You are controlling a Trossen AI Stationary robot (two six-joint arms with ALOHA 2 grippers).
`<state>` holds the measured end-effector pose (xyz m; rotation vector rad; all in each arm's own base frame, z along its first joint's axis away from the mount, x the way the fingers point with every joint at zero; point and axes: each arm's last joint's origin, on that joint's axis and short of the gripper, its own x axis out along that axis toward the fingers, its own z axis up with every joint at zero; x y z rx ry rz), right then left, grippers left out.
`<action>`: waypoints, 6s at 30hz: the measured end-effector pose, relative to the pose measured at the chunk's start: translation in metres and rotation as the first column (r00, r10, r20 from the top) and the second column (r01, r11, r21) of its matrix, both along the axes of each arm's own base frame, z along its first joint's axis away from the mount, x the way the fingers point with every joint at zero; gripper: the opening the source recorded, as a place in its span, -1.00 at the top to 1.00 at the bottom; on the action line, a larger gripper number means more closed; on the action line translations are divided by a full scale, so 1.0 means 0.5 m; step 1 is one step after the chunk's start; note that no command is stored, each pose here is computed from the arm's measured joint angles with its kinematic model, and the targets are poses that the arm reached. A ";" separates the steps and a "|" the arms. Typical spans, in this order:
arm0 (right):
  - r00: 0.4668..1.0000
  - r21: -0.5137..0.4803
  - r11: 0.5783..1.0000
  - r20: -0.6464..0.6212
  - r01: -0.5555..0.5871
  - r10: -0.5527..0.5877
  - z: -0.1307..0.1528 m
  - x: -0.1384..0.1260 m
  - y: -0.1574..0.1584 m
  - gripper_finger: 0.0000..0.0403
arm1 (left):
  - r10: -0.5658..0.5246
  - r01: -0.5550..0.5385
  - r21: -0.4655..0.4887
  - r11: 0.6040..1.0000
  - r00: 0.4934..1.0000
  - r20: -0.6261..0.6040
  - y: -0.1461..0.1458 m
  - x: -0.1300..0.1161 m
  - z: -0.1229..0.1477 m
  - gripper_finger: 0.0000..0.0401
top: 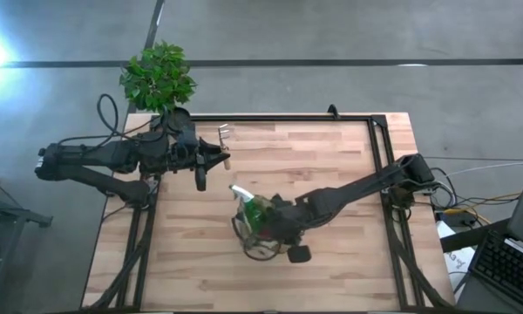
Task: Pick & Place Garden tools in Gardening bag
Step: Put the hand rake into the gardening bag
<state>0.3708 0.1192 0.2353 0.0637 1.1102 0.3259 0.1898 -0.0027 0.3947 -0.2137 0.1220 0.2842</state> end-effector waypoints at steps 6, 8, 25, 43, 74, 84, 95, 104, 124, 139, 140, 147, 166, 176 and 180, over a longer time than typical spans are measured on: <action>0.980 -0.070 0.997 -0.201 -0.030 0.016 -0.006 -0.045 -0.008 0.96 | 0.000 0.000 0.001 1.000 1.000 -0.006 0.000 0.000 -0.001 0.64; 0.975 -0.105 0.994 -0.221 -0.031 0.007 0.003 -0.057 -0.013 0.96 | 0.000 0.000 0.001 1.000 1.000 -0.006 0.000 0.000 -0.001 0.64; 0.991 -0.218 0.972 -0.082 0.088 -0.108 0.100 -0.117 -0.078 0.96 | 0.000 0.000 0.000 1.000 1.000 -0.005 0.000 0.000 -0.001 0.63; 0.980 -0.315 0.945 -0.137 0.094 -0.143 0.037 -0.158 -0.132 0.96 | 0.002 -0.002 -0.012 1.000 1.000 -0.008 0.000 0.000 -0.002 0.63; 0.975 -0.313 0.937 -0.099 0.157 -0.197 0.026 -0.175 -0.172 0.89 | -0.001 0.001 -0.036 0.999 1.000 -0.002 0.000 0.000 -0.002 0.63; 0.967 -0.304 0.934 -0.109 0.188 -0.230 0.026 -0.177 -0.170 0.40 | -0.012 0.012 -0.038 0.999 1.000 -0.003 -0.001 0.000 -0.002 0.63; 0.974 -0.290 0.940 -0.082 0.180 -0.212 0.043 -0.190 -0.152 0.07 | -0.012 0.012 -0.038 0.999 1.000 -0.008 -0.001 0.001 -0.004 0.63; 0.978 -0.272 0.943 -0.030 0.192 -0.208 0.070 -0.208 -0.145 -0.07 | -0.012 0.012 -0.037 0.999 1.000 -0.009 -0.001 0.001 -0.004 0.63; 0.946 -0.105 0.958 0.216 0.268 -0.241 0.190 -0.312 -0.137 0.00 | -0.027 0.025 -0.032 0.999 0.997 -0.068 -0.016 0.025 -0.104 0.64; 0.882 -0.033 0.968 0.421 0.247 -0.211 0.215 -0.293 -0.132 0.05 | -0.214 0.213 0.025 0.977 0.958 0.193 -0.051 0.021 -0.295 0.64; 0.882 -0.036 0.969 0.425 0.244 -0.206 0.214 -0.291 -0.132 0.06 | -0.213 0.212 0.027 0.977 0.955 0.205 -0.050 0.019 -0.306 0.64; 0.868 -0.036 0.972 0.458 0.232 -0.191 0.219 -0.286 -0.130 0.10 | -0.209 0.212 0.017 0.977 0.945 0.251 -0.053 0.029 -0.365 0.64; 0.867 -0.048 0.974 0.466 0.222 -0.175 0.214 -0.284 -0.130 0.20 | -0.282 0.288 0.003 0.958 0.934 0.221 -0.113 0.152 -0.410 0.64; 0.875 -0.038 0.972 0.445 0.231 -0.190 0.197 -0.284 -0.130 0.22 | -0.253 0.261 -0.002 0.965 0.939 0.233 -0.118 0.169 -0.446 0.64; 0.874 -0.037 0.972 0.447 0.230 -0.190 0.198 -0.283 -0.130 0.23 | -0.238 0.245 -0.005 0.970 0.948 0.211 -0.118 0.176 -0.458 0.64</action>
